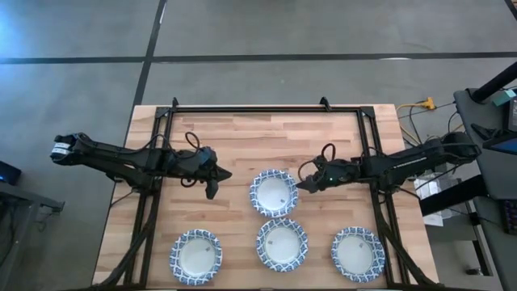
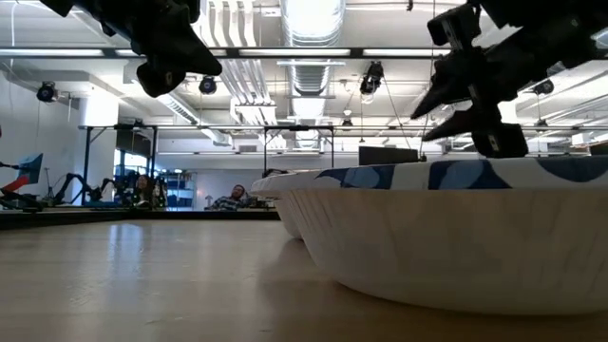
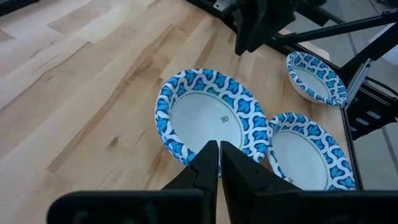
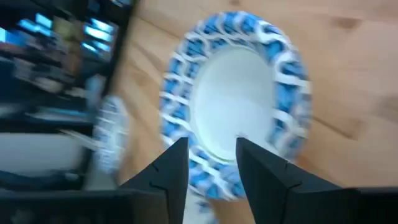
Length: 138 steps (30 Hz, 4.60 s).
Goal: Nest bowls inside each other
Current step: Stack the white patterned bowl on top of the center white patterned bowl, then adjust the white patterned bowls, then stack the white patterned bowl on top of the center white patterned bowl
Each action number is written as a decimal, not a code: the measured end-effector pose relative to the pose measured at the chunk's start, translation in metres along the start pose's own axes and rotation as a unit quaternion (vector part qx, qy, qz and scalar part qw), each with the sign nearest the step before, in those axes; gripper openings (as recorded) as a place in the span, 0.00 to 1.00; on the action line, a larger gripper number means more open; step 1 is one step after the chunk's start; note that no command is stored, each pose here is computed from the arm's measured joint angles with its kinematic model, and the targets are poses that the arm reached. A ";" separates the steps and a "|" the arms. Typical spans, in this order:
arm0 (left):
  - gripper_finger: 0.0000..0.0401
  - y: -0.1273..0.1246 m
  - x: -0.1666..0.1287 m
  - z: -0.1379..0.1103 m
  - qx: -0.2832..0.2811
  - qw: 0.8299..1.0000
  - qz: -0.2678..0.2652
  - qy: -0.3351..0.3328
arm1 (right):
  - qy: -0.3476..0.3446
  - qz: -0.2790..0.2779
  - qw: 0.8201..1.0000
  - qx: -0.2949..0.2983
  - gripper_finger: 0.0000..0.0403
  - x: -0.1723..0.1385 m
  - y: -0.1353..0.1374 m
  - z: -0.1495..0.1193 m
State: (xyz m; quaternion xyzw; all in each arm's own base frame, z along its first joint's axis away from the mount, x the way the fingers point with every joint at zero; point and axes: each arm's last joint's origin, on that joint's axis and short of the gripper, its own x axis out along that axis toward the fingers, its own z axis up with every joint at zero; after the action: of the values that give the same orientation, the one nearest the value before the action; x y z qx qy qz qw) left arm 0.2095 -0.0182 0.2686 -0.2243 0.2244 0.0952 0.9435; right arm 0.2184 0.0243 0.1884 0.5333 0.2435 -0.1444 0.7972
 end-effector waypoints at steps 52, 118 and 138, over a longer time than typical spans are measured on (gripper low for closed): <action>0.00 0.006 0.001 0.002 -0.023 1.000 0.014 -0.013 | 0.320 -0.141 0.803 -0.482 0.07 0.169 0.038 0.041; 0.00 0.004 0.018 -0.008 0.098 0.993 -0.030 0.050 | 0.453 -0.073 0.853 -0.247 0.54 -0.057 -0.034 -0.069; 0.00 0.002 0.018 -0.008 0.072 0.994 -0.053 0.058 | 0.600 0.014 0.763 -0.241 0.54 -0.013 -0.043 -0.093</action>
State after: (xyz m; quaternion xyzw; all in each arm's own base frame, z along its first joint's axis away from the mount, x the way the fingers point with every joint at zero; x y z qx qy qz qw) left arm 0.2214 -0.0188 0.2531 -0.1722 0.2725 0.0158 0.9465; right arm 0.1644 0.0925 0.1330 0.3048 0.6916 0.2795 0.5922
